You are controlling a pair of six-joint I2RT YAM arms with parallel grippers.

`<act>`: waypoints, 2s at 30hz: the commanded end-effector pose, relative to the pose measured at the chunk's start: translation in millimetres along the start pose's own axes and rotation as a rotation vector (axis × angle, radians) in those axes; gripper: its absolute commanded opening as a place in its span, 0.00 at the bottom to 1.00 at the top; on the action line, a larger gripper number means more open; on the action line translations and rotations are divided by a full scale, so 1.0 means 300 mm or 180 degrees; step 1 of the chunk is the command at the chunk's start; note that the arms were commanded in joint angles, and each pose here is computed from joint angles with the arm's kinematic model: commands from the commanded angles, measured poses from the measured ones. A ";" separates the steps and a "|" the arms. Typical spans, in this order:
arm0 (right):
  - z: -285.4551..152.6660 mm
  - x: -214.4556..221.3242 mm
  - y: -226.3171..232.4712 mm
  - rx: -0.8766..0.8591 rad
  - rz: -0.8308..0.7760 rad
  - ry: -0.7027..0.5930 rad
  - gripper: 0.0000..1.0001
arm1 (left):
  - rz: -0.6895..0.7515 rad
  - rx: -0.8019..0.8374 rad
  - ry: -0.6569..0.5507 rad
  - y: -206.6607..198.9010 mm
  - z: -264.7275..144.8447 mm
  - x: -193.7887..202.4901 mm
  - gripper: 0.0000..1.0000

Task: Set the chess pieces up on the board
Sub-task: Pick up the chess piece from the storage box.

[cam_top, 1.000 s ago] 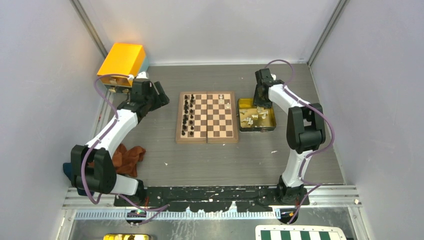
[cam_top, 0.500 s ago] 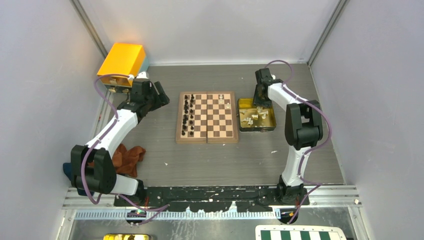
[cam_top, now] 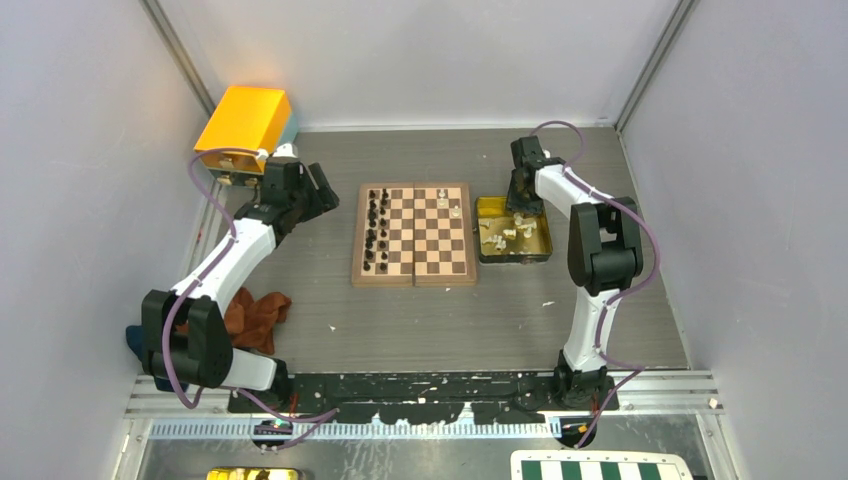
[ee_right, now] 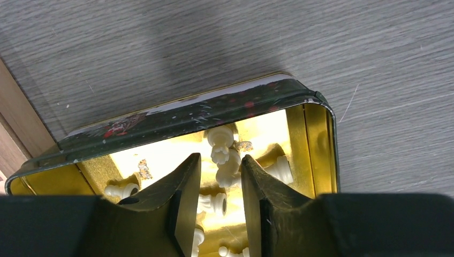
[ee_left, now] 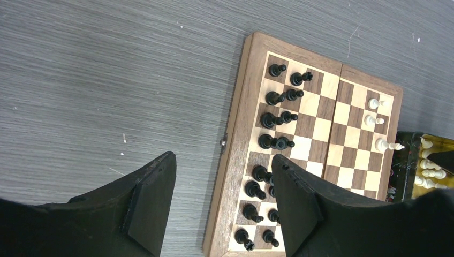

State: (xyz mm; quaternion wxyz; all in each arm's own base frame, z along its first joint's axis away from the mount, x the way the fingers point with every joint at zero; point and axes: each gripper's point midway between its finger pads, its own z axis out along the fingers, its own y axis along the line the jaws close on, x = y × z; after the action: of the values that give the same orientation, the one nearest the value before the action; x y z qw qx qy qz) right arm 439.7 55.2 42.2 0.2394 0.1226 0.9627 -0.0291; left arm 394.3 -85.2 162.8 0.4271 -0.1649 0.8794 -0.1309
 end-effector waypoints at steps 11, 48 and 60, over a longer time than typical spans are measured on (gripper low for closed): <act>-0.020 -0.036 0.001 -0.0033 0.0078 -0.0097 0.30 | -0.0047 0.0146 -0.0238 -0.042 -0.029 -0.085 0.67; -0.092 -0.020 -0.041 0.0065 0.0059 -0.0147 0.23 | -0.0096 0.0217 -0.0275 -0.050 -0.071 -0.085 0.67; -0.160 -0.051 -0.027 0.0028 0.0018 -0.0245 0.01 | -0.0104 0.0211 -0.0295 -0.044 -0.085 -0.081 0.67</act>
State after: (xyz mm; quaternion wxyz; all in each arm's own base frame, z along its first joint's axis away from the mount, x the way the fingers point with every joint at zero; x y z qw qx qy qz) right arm 423.0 47.6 47.1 0.2286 0.1278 0.9642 -0.0420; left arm 390.4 -85.9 179.7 0.4426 -0.1722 0.8679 -0.1459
